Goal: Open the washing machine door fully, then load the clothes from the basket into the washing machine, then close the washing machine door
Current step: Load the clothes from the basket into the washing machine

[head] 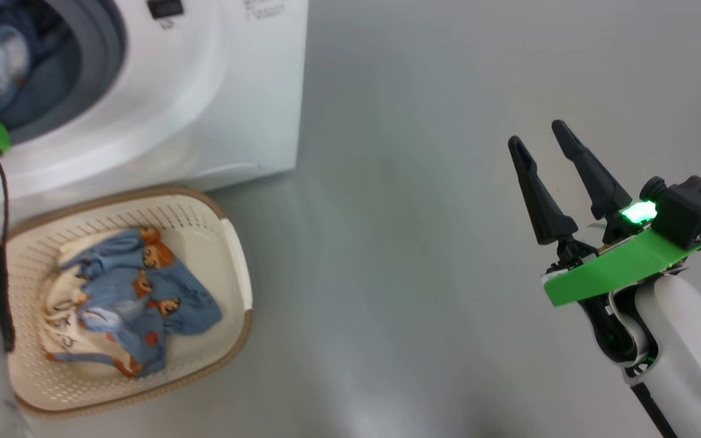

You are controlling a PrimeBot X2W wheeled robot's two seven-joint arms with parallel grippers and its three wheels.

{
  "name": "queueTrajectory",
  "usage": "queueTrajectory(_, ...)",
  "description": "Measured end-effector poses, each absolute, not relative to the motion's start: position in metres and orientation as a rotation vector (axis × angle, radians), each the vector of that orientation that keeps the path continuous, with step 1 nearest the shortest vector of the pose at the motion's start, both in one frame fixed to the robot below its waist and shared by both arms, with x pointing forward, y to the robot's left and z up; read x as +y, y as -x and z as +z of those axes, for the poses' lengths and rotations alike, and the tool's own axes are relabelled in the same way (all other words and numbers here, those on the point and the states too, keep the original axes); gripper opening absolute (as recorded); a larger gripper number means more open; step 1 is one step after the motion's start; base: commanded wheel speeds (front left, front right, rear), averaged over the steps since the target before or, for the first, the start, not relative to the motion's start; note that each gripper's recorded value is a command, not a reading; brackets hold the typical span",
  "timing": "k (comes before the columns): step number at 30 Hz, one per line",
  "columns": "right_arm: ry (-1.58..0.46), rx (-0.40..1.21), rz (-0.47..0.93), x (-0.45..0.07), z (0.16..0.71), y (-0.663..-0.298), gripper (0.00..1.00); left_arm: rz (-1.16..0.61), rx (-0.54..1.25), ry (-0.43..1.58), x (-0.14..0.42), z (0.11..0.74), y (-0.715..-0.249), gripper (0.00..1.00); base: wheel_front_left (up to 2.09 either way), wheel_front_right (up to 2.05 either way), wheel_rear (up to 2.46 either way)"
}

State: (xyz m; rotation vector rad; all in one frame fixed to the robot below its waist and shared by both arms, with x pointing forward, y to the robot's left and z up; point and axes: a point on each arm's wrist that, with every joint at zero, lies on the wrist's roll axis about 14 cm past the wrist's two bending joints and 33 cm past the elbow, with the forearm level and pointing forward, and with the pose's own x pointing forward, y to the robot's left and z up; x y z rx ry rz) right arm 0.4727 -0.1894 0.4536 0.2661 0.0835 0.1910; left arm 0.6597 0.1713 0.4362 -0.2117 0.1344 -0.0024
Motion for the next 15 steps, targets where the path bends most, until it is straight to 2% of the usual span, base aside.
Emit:
queueTrajectory(5, -0.274, 0.069, 0.199, -0.185, 0.464, -0.462, 1.00, -0.020, 0.082, 0.203, 0.175, 0.459, -0.637, 1.00, 0.00, 0.00, 0.00)
queueTrajectory(15, -0.283, 0.026, 0.228, -0.174, 0.486, -0.446, 1.00, -0.049, 0.066, 0.196, 0.171, 0.465, -0.567, 1.00, 0.00, 0.00, 0.00)
